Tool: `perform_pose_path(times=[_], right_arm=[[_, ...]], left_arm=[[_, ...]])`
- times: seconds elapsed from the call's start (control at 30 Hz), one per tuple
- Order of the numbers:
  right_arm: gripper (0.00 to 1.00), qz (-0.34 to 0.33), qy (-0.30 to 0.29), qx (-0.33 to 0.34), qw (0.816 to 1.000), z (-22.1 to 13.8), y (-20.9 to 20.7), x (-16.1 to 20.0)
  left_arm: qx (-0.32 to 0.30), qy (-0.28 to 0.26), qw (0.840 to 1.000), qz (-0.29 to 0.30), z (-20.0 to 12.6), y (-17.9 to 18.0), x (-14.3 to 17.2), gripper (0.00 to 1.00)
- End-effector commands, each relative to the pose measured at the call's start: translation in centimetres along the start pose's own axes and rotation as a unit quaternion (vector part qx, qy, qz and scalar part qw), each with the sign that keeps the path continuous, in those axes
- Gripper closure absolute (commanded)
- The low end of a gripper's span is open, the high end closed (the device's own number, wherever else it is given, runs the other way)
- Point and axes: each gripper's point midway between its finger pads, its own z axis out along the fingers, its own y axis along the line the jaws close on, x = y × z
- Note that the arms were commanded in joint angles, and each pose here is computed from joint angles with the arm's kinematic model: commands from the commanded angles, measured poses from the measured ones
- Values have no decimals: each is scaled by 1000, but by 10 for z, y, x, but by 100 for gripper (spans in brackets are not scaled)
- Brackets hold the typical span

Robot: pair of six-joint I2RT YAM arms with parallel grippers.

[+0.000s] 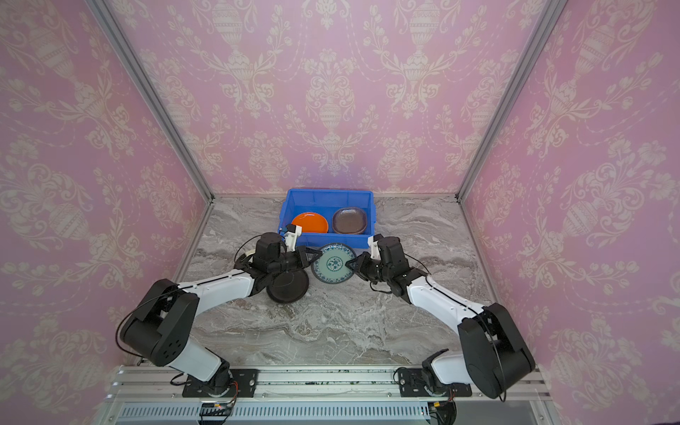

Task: Place the plates into the plastic bin on the countertop
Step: Place the plate in the plastic bin.

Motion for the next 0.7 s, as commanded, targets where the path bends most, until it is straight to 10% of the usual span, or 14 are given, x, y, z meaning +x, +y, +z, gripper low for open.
perform_pose_path(times=[0.0,0.07,0.17,0.2,0.67], right_arm=[[100,-14,-6,-37,999,1,24,-9],[100,-17,-9,-39,999,1,27,-13],[100,-24,-11,-30,999,1,31,-23],[100,-30,-17,-15,999,1,33,-30],[100,-69,-62,-1,996,88,100,-162]], left_arm=[[20,6,1000,-9,-1,-5,3,100],[13,1,1000,-12,-4,-1,0,83],[-10,-17,1000,-14,-16,9,-12,11],[-33,-22,999,-19,-25,24,-11,1],[-147,-138,979,36,-93,63,-88,1]])
